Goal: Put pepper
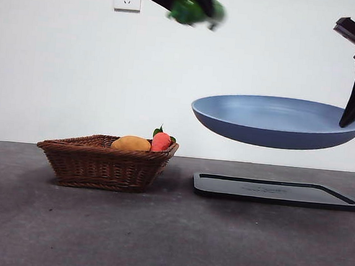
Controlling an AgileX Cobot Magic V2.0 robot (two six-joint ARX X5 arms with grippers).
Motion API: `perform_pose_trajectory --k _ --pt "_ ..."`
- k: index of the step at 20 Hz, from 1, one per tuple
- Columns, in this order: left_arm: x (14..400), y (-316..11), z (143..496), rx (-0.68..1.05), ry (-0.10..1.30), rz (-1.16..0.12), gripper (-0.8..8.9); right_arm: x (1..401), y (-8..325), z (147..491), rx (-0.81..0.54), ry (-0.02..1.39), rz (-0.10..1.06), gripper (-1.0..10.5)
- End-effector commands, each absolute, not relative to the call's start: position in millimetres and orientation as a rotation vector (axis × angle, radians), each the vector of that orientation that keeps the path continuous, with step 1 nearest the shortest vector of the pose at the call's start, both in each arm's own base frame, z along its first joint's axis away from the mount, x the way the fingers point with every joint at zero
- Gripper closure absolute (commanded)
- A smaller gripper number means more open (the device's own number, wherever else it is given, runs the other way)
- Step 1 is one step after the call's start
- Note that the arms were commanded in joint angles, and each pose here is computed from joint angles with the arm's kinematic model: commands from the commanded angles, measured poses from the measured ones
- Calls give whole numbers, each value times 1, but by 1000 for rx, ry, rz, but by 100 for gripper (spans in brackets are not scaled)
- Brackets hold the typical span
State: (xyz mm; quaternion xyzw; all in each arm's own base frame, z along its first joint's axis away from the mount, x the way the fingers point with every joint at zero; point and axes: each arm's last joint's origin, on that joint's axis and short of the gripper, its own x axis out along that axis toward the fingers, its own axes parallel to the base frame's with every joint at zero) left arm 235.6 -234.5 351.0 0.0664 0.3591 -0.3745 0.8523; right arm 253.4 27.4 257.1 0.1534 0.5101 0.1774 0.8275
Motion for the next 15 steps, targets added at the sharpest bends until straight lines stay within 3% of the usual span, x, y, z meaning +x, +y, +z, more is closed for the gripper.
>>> perform_pose_trajectory --k 1,7,15 --pt "233 -263 332 238 770 -866 729 256 30 259 374 1089 403 941" --pt "235 -309 282 342 833 -939 729 251 30 256 435 1154 413 941" --pt "237 -317 262 385 888 -920 687 248 30 255 452 1192 400 941"
